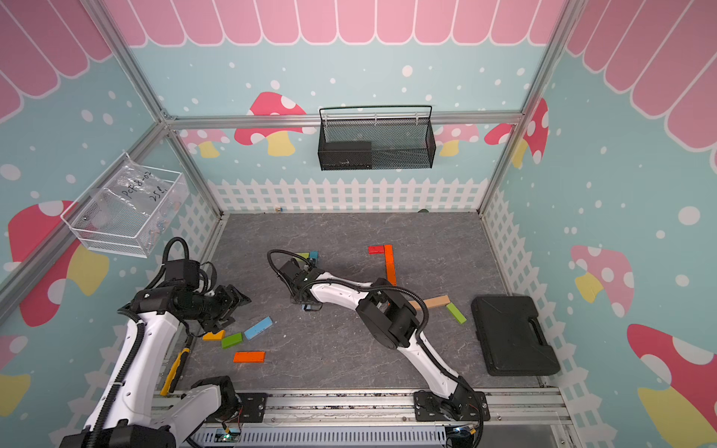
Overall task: Assemble a giraffe with building blocks
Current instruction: Assemble the building block at the center of the board, then pick up the building block from the center of the board.
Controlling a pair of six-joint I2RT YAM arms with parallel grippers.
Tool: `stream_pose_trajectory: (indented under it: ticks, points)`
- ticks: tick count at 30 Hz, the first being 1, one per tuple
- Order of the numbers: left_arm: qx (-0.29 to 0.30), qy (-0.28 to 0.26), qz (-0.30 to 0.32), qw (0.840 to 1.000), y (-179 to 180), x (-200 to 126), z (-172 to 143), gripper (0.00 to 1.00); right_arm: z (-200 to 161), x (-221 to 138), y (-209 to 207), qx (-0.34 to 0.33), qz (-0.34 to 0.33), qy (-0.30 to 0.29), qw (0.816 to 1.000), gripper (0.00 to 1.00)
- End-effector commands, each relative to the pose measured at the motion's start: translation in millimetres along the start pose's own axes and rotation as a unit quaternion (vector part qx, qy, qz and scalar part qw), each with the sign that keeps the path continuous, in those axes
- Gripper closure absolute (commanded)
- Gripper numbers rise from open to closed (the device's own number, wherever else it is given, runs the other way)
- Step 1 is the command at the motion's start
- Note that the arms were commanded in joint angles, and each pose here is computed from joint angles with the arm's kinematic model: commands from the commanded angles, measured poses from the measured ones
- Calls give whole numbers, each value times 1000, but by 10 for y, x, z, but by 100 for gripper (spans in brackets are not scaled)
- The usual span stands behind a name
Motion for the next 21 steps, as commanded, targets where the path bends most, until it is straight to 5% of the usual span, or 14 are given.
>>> stream_pose_trajectory:
  ticks: [1,16,21]
  points:
    - [10,-13,-5,1000,-21,-67,19,27,-9,23,-75,-2,-25,3,1000,45]
    - [-26,-2,151,988,288,171,92,19,412,-1532,-271,-123,26,-171,977,37]
    - [-52,36,209,976,428,330,-41,17,340,-1706,-453,-171,59,-203,962,38]
Point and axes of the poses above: each gripper's point midway between its finger pads, its own x axis out along the fingers, its own y axis along the line the jaws close on, z = x × y, the point moved 9 cm from there along -x, back along the fingers, and after that the axes turned 2 degrees about x, right-handed, at the moved point
